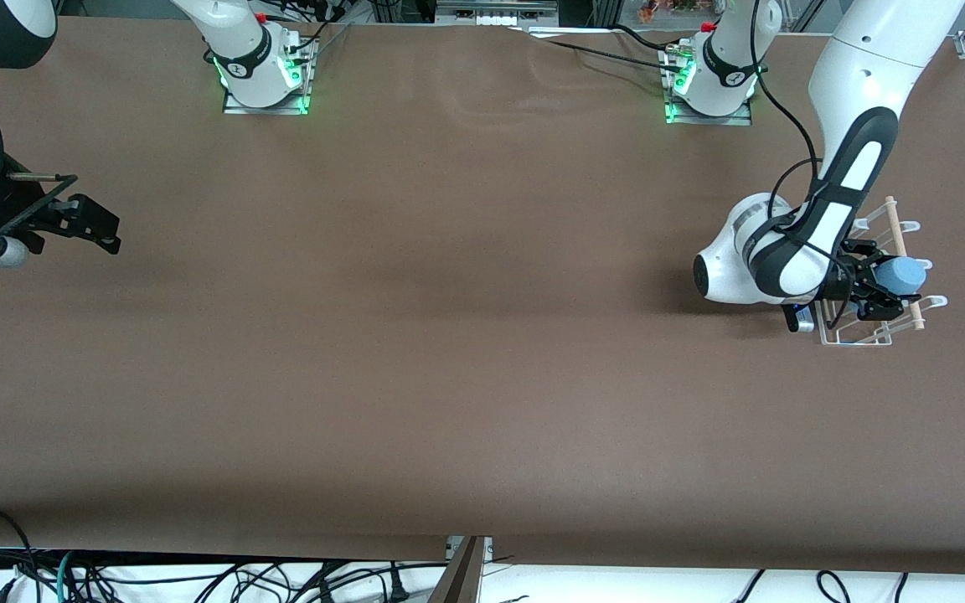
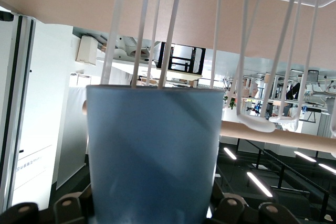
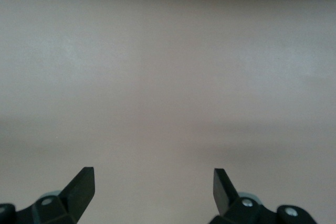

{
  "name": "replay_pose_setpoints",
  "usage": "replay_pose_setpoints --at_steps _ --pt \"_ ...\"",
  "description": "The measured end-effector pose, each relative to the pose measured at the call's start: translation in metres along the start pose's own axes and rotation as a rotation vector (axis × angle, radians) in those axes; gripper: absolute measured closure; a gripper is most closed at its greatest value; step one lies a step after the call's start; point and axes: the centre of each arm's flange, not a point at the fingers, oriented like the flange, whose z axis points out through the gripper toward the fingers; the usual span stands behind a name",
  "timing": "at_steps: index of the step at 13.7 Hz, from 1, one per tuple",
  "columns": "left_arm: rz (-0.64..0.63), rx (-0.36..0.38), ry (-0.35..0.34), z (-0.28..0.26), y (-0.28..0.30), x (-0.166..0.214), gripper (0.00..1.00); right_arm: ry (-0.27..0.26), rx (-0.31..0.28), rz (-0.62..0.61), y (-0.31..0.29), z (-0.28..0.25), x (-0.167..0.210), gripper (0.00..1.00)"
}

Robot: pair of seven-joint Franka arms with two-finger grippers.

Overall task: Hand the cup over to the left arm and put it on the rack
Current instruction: 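Lower the cup onto the wire rack with the left gripper, then open the left gripper and lift away from the rack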

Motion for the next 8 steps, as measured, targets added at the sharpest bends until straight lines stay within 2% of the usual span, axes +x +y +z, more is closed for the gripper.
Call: replay_pose_setpoints --at_steps 3,5,6,8 --pt "-0.014 0.023 -0.007 0.0002 0.0014 0.0071 0.26 0.000 0.000 0.000 -0.0001 -0.0001 0.0000 0.00" --pt "-0.018 0.030 -0.009 0.0004 0.0017 0.0099 0.12 0.000 0.000 -0.001 -0.0004 -0.0001 0.0000 0.00" --pt "-0.023 0.032 -0.010 0.0004 0.0011 0.0093 0.01 0.000 0.000 -0.001 -0.0006 -0.0002 0.0000 0.00" --pt "-0.041 0.032 -0.011 -0.0003 -0.0034 0.0030 0.00 0.000 0.000 -0.001 -0.0006 -0.0002 0.0000 0.00"
